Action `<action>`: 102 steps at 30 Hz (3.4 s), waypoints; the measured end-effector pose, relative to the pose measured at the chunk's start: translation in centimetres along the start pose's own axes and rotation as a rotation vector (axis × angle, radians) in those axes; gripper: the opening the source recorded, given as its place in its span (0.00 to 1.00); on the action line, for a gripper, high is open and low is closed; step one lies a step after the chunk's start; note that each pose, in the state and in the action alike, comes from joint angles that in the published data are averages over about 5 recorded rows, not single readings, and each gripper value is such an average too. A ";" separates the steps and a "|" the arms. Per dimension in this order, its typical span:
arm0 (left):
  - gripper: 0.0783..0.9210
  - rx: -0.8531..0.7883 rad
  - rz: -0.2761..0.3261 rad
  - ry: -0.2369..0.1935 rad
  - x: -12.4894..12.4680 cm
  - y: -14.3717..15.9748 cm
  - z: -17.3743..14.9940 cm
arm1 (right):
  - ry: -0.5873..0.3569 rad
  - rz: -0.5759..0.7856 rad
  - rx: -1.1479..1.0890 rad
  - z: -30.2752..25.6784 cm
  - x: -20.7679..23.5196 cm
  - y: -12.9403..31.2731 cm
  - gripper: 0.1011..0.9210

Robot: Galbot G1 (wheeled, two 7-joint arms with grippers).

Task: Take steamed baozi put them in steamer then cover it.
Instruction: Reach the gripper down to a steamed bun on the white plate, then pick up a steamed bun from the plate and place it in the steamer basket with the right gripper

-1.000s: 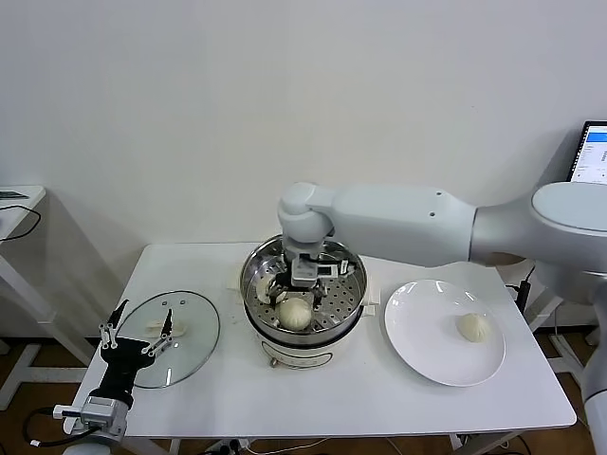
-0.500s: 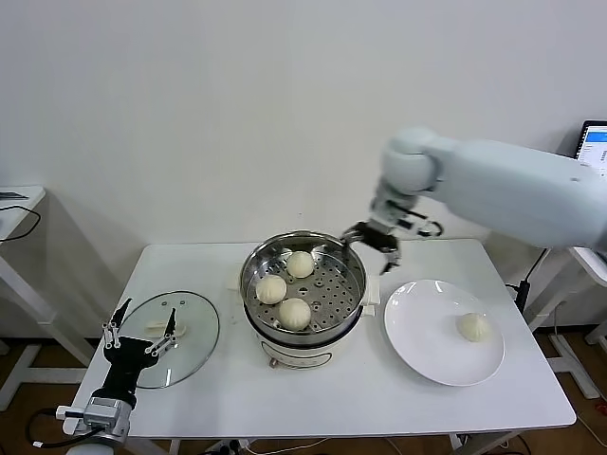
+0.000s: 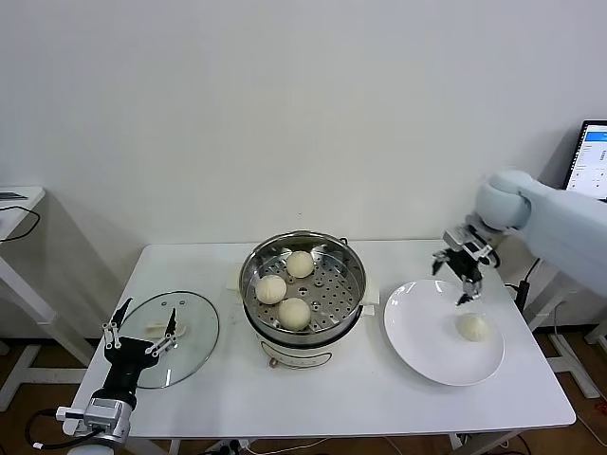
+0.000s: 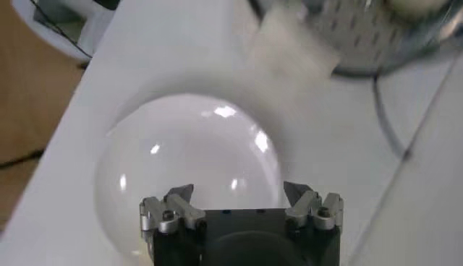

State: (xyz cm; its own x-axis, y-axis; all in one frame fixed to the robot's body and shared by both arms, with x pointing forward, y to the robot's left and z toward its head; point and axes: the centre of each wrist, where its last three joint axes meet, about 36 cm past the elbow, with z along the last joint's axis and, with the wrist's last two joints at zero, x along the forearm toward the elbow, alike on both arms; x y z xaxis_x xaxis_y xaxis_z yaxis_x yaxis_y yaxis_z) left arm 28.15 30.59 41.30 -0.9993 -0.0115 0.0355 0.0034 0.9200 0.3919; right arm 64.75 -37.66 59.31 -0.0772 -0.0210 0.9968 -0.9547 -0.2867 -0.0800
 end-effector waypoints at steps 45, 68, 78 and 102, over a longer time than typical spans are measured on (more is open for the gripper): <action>0.88 0.002 0.001 0.004 -0.1 -0.5 0.0 | 0.097 -0.020 -0.242 5.8 -12.0 4.2 0.68; 0.88 0.000 0.005 -0.014 -0.3 -0.5 -0.6 | -0.022 0.079 -0.239 1.5 1.7 1.1 0.68; 0.88 -0.003 0.010 -0.031 -0.5 0.0 -0.8 | -0.114 0.108 -0.176 -7.9 11.5 -0.8 0.69; 0.88 -0.001 -0.012 -0.025 -1.0 1.0 -0.5 | -0.114 0.010 -0.058 -24.6 9.5 -7.7 0.69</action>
State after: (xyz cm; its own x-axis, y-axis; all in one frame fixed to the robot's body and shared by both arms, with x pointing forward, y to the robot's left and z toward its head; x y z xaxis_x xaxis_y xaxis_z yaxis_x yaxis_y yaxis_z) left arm 29.15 31.36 42.11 -0.9999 -0.0123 0.0075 -0.0084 0.9193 0.3935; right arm 64.33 -12.06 69.31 -0.0571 -0.1334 0.9894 -0.9692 -0.2306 -0.0870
